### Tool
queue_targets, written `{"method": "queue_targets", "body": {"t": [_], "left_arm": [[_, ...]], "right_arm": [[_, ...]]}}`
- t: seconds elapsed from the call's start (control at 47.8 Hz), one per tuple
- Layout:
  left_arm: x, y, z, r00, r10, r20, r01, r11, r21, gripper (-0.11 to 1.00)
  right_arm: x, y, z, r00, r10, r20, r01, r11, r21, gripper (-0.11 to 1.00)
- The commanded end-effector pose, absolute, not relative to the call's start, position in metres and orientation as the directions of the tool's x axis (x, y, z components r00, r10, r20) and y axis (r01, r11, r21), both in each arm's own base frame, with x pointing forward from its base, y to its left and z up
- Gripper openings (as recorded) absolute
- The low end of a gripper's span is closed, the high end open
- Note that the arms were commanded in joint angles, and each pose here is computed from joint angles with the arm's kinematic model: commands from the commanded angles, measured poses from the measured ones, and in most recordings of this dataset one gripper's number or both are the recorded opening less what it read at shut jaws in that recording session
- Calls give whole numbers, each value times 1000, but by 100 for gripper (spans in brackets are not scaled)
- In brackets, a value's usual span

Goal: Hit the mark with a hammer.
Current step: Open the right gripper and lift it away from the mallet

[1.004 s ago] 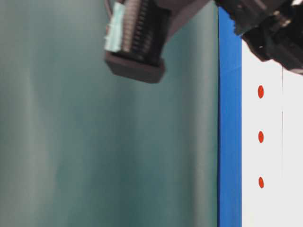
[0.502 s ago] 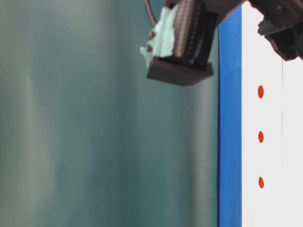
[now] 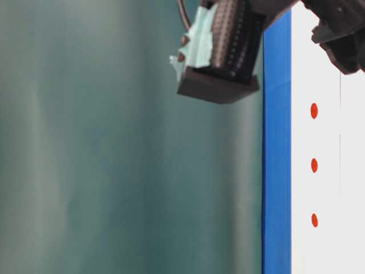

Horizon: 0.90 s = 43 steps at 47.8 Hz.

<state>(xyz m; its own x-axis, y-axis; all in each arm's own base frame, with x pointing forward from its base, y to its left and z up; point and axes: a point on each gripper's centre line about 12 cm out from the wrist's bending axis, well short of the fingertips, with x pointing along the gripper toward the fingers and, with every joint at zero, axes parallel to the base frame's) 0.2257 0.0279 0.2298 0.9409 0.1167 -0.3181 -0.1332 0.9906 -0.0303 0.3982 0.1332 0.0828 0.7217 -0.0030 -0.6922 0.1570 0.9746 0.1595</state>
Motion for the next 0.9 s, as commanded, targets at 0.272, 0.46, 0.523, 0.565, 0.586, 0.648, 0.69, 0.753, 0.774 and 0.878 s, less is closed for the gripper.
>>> {"method": "queue_targets", "body": {"t": [0.272,0.46,0.523,0.565,0.586,0.648,0.69,0.753,0.774,0.878], "left_arm": [[227,29,234,946,121,-302,-137,990,-35,83],[227,29,234,946,121,-302,-138,990,-36,83],[227,29,234,945,121,-303,-138,990,-36,83],[227,29,234,944,120,-306,-138,990,-36,83],[227,29,233,944,120,-308,-138,990,-36,83],[227,29,233,944,120,-308,-138,990,-38,83],[227,29,233,943,120,-311,-139,989,-40,83],[227,29,233,942,120,-314,-142,989,-48,83],[227,29,232,941,120,-315,-143,988,-51,83],[227,29,232,939,120,-322,-147,987,-61,83]], "right_arm": [[406,133,95,748,-9,-664,159,973,165,71],[404,133,116,775,5,-632,143,973,183,84],[402,132,131,793,14,-609,130,973,192,84],[400,132,140,804,21,-594,121,973,197,85],[399,131,144,809,23,-587,116,973,198,85],[396,130,160,828,30,-560,100,975,200,85],[393,129,169,839,35,-543,88,976,199,85],[389,127,184,855,44,-516,70,978,198,84],[388,127,189,861,46,-506,64,978,198,84],[379,123,211,883,57,-465,40,980,196,84]]}}
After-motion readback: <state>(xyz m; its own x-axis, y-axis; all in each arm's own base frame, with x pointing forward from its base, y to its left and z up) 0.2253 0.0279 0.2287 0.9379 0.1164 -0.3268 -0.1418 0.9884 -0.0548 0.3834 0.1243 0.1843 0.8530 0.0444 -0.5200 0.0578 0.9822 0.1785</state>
